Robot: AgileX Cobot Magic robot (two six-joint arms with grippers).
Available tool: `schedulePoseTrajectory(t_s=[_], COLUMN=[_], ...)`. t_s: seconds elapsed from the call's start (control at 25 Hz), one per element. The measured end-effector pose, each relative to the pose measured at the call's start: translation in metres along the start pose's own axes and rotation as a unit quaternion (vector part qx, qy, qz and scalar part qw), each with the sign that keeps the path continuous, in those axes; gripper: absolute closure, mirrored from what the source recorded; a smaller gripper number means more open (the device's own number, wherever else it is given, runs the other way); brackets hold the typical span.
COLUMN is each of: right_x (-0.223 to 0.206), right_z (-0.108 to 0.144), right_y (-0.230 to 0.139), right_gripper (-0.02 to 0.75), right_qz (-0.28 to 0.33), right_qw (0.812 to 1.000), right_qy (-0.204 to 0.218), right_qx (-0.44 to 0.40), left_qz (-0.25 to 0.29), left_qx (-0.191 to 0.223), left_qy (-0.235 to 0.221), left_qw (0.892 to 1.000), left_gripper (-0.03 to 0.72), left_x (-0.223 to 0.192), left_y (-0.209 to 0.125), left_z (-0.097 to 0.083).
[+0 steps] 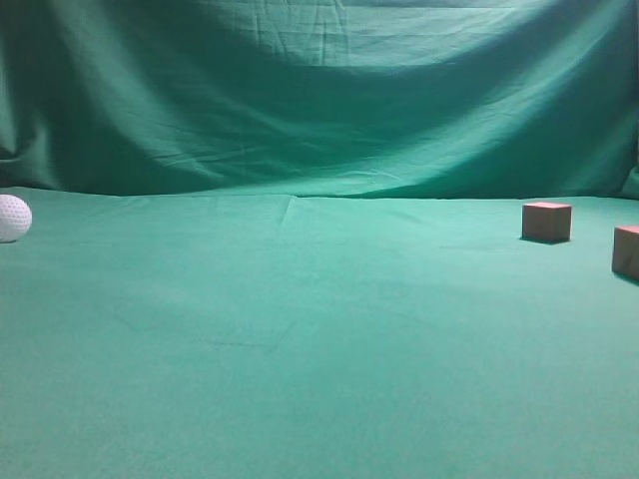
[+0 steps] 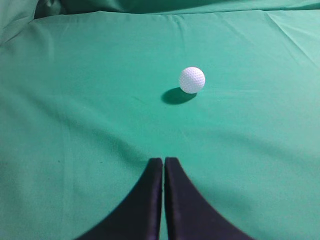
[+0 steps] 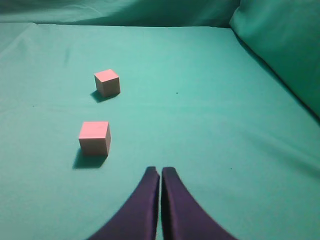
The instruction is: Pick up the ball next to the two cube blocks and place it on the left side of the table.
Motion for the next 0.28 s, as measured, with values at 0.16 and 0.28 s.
schedulePoseTrajectory(t_s=[0.16,0.28], right_x=[0.0,0.0], right_z=[0.0,0.0], right_y=[0.0,0.0], right_gripper=[0.738,0.738], right_qz=[0.0,0.0], right_qw=[1.0,1.0], right_qy=[0.0,0.0], right_qx=[0.0,0.0], left_qz=[0.0,0.0], left_qx=[0.0,0.0], left_qy=[0.0,0.0], left_qw=[1.0,1.0], left_gripper=[0.688,0.688], left_x=[0.0,0.0], left_y=[0.0,0.0], left_z=[0.0,0.0])
Point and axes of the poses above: a point on each arm's last joint axis where the gripper is mounted, x pointing back along that axis away from the gripper, z along the wrist's bending axis when the last joint is at zero, y = z × x, the point moved 1 cm from there along -x, pointing out along that axis toward the gripper, and after that the axes turned 5 degrees about x, right-handed, at the moved point
